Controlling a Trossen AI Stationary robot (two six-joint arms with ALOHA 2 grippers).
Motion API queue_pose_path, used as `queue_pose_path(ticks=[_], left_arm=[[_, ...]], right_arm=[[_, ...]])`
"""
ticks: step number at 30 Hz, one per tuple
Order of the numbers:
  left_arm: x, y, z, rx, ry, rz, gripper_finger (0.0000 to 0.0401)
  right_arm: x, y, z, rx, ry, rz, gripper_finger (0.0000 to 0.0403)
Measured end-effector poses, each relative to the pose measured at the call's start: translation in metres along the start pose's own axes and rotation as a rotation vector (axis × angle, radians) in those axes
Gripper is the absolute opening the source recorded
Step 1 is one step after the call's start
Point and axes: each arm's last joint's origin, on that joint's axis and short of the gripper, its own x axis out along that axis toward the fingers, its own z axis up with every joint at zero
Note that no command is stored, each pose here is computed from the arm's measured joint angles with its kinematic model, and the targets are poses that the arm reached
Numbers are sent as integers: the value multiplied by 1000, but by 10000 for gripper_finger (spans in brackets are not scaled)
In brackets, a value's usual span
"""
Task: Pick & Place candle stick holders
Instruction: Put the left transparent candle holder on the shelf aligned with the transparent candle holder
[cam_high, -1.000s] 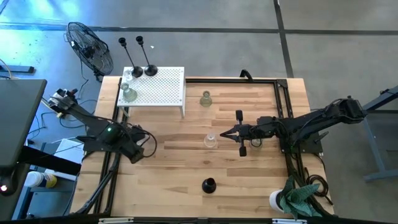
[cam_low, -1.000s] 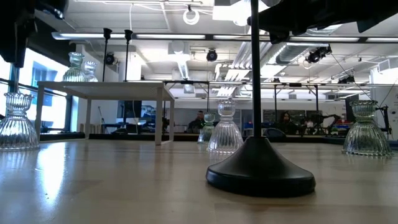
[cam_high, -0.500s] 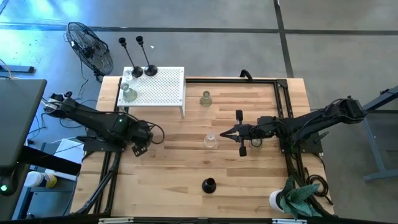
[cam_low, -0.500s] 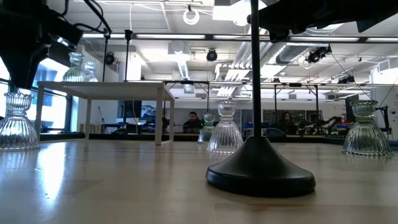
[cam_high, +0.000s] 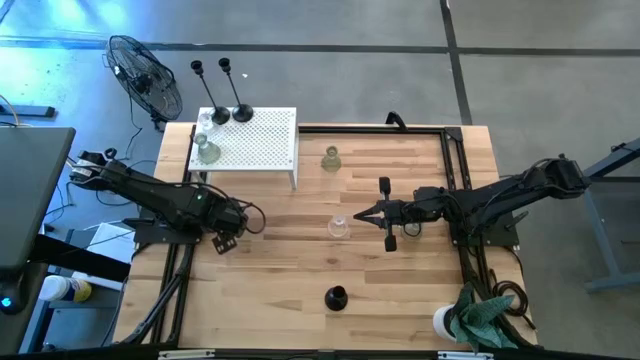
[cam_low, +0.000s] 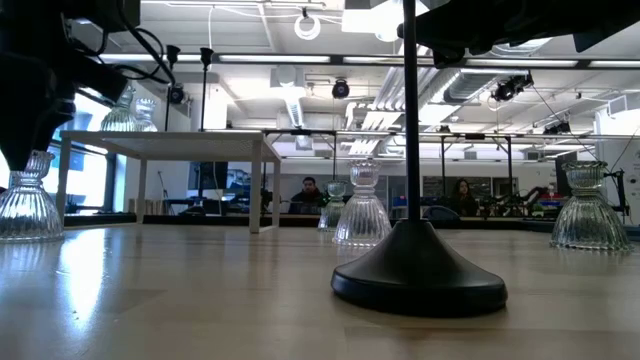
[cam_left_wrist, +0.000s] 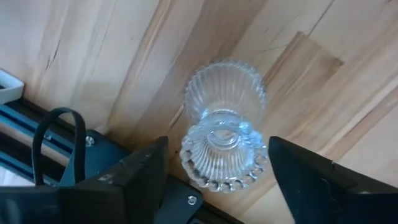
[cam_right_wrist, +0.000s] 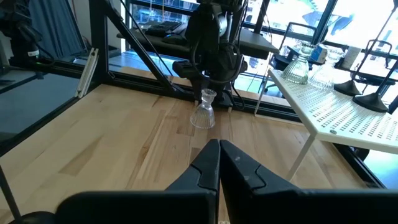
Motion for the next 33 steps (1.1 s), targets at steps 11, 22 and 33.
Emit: queue_pose_path(ticks=[11,22,33], left_arm=[[0,-4,3,45,-20,-50,168],[-82,-17,25,89,-247,-233,169],[-187,2,70,-31,-408,-9,172]], right_arm=[[0,0,0,2,0,1,0],[0,0,0,2,-1,1,0],[0,0,1,4,-10,-1,0]])
